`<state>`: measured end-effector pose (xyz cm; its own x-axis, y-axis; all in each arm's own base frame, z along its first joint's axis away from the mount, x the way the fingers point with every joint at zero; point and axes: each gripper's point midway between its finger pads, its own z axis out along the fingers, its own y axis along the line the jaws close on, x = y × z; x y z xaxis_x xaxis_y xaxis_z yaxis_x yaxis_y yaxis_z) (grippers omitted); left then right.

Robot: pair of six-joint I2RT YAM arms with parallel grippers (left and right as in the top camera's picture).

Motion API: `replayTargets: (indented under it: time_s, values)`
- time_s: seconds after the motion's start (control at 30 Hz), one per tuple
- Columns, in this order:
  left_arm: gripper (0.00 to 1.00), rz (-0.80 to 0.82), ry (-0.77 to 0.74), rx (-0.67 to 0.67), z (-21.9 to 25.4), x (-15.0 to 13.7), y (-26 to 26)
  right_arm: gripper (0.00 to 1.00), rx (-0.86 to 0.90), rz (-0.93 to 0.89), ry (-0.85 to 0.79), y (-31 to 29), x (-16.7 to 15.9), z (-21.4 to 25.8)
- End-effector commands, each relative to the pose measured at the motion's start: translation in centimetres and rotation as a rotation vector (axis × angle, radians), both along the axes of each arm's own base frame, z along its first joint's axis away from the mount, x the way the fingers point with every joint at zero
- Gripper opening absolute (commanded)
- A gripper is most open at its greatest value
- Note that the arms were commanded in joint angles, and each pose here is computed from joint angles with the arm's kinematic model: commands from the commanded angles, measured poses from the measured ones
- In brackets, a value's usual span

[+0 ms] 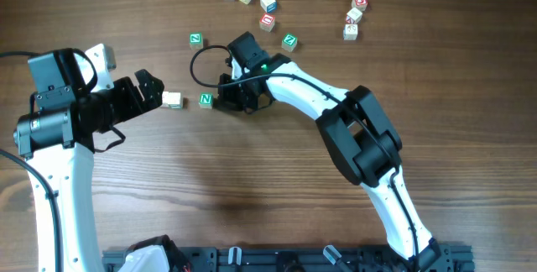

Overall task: Form a horizontal line
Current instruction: 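Lower the N block onto the table right of the pair, then push the N block left against the pair with the right gripper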

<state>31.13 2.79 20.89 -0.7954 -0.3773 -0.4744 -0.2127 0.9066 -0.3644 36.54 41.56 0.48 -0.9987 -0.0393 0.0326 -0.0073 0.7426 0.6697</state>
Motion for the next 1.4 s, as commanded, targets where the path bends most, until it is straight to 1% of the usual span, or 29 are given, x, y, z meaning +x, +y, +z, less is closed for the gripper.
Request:
replayTargets:
  time_s: [0.0, 0.27, 0.63, 0.87, 1.0, 1.37]
  values:
    - [1.0, -0.009, 0.003, -0.009, -0.2, 0.0, -0.1, 0.04, 0.032, -0.014, -0.032, 0.6, 0.7, 1.7]
    - [1.0, -0.009, 0.003, -0.009, -0.2, 0.0, -0.1, 0.05, 0.052, -0.008, -0.068, 1.2, 1.2, 2.1]
    - [1.0, -0.009, 0.003, -0.009, -0.2, 0.0, -0.1, 0.05, 0.07, 0.016, -0.075, 2.4, 0.3, 2.4]
    - [1.0, -0.009, 0.003, -0.009, -0.2, 0.0, -0.1, 0.05, 0.08, 0.018, -0.089, 2.6, 0.5, 2.5]
    - [1.0, -0.009, 0.003, -0.009, -0.2, 0.0, -0.1, 0.05, 0.097, 0.037, -0.127, 2.9, 0.8, 2.9]
    - [1.0, -0.009, 0.003, -0.009, -0.2, 0.0, -0.1, 0.04, 0.107, 0.04, -0.137, 3.1, 0.9, 3.1]
